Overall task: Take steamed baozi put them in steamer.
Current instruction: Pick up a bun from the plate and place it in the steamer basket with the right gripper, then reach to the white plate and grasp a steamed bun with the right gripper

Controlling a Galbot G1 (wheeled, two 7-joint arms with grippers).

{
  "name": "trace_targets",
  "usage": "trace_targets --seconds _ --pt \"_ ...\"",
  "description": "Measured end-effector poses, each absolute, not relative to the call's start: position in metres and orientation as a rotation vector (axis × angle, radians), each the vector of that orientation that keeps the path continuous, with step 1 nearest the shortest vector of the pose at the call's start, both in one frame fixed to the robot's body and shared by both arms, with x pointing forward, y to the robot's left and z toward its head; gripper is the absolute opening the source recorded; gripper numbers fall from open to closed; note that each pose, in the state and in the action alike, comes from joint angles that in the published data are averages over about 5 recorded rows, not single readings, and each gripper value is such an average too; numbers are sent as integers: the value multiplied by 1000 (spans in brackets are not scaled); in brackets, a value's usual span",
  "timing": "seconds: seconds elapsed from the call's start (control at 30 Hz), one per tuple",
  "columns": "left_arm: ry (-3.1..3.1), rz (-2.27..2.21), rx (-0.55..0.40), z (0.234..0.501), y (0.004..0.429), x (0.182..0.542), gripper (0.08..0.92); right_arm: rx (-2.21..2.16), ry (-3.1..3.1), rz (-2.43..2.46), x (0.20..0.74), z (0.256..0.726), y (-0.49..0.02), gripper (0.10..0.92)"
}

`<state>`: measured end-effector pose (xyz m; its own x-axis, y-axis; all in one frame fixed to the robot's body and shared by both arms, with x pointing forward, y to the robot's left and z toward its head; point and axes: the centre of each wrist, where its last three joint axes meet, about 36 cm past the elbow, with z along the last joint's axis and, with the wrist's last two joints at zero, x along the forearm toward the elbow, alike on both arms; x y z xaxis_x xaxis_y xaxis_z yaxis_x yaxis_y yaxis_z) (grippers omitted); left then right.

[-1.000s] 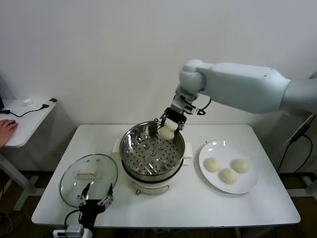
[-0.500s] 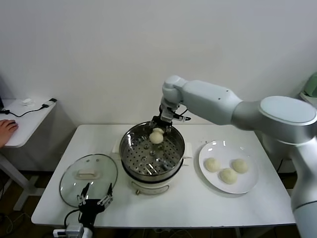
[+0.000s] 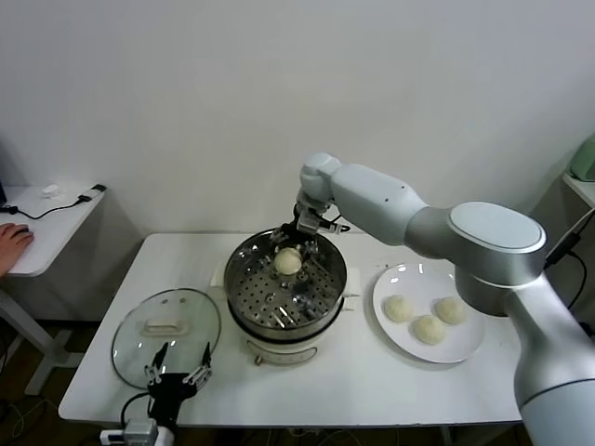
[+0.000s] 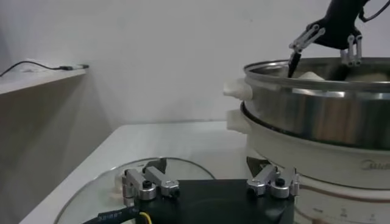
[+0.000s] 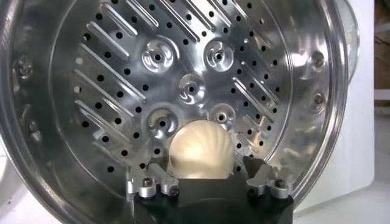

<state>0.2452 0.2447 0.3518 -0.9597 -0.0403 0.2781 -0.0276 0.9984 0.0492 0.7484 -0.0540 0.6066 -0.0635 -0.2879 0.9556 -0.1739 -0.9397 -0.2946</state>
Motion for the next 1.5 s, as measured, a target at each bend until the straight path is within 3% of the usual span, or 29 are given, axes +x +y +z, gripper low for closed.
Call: trace_targets --seconds 0.23,0.5,0.7,0.9,1.5 --pt "-2866 -63 41 357 243 244 823 -2130 736 -2190 742 664 -100 823" --pt "-2874 -69 33 356 244 245 823 -2196 1301 -2326 714 693 -219 823" --pt "-2878 -72 31 356 245 246 823 -2257 1768 -2339 674 658 -291 823" --pt "-2879 -73 33 355 246 246 823 -2280 2118 -2321 644 611 -323 823" --pt "-2864 -74 56 345 249 244 823 -2271 2509 -2249 649 497 -328 823"
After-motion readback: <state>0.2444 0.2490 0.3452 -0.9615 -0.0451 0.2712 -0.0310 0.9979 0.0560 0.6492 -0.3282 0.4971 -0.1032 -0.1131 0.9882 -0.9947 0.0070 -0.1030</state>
